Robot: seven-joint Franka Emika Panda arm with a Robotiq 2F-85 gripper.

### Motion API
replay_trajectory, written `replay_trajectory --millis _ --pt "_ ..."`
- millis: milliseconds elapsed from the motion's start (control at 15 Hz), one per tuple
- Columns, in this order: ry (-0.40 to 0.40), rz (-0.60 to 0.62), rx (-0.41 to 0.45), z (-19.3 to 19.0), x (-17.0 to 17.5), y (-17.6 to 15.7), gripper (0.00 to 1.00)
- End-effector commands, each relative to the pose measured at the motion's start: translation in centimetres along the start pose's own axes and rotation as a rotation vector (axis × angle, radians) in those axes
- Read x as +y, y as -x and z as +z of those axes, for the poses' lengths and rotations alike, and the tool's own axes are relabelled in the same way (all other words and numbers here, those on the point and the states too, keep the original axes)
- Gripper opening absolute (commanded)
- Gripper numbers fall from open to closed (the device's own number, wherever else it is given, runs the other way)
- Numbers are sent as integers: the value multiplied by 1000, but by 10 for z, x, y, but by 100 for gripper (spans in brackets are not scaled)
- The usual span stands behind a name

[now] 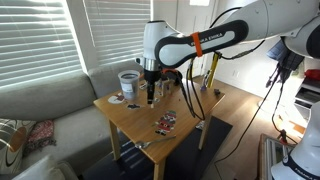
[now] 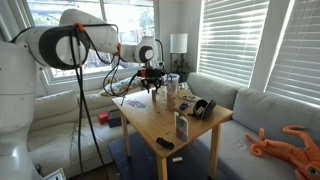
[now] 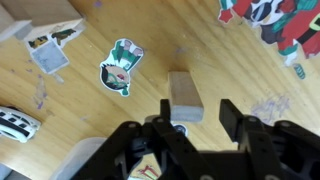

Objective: Lift the wooden building plank from the table and put it on top of the horizontal wooden building plank

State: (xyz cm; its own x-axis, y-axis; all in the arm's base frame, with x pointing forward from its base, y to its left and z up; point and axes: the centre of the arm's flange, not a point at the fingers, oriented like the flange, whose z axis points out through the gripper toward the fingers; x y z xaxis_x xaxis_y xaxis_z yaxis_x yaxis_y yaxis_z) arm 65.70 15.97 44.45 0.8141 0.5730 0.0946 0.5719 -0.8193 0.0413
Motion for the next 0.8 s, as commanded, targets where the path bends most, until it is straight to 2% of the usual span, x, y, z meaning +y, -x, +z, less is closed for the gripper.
replay_trajectory --millis 0,200,467,733 --pt "5 45 -12 -7 -10 -3 25" --pt "35 82 -36 -16 -17 -2 5" --pt "99 108 -64 -43 -24 5 7" --pt "131 185 -39 -83 -24 46 7"
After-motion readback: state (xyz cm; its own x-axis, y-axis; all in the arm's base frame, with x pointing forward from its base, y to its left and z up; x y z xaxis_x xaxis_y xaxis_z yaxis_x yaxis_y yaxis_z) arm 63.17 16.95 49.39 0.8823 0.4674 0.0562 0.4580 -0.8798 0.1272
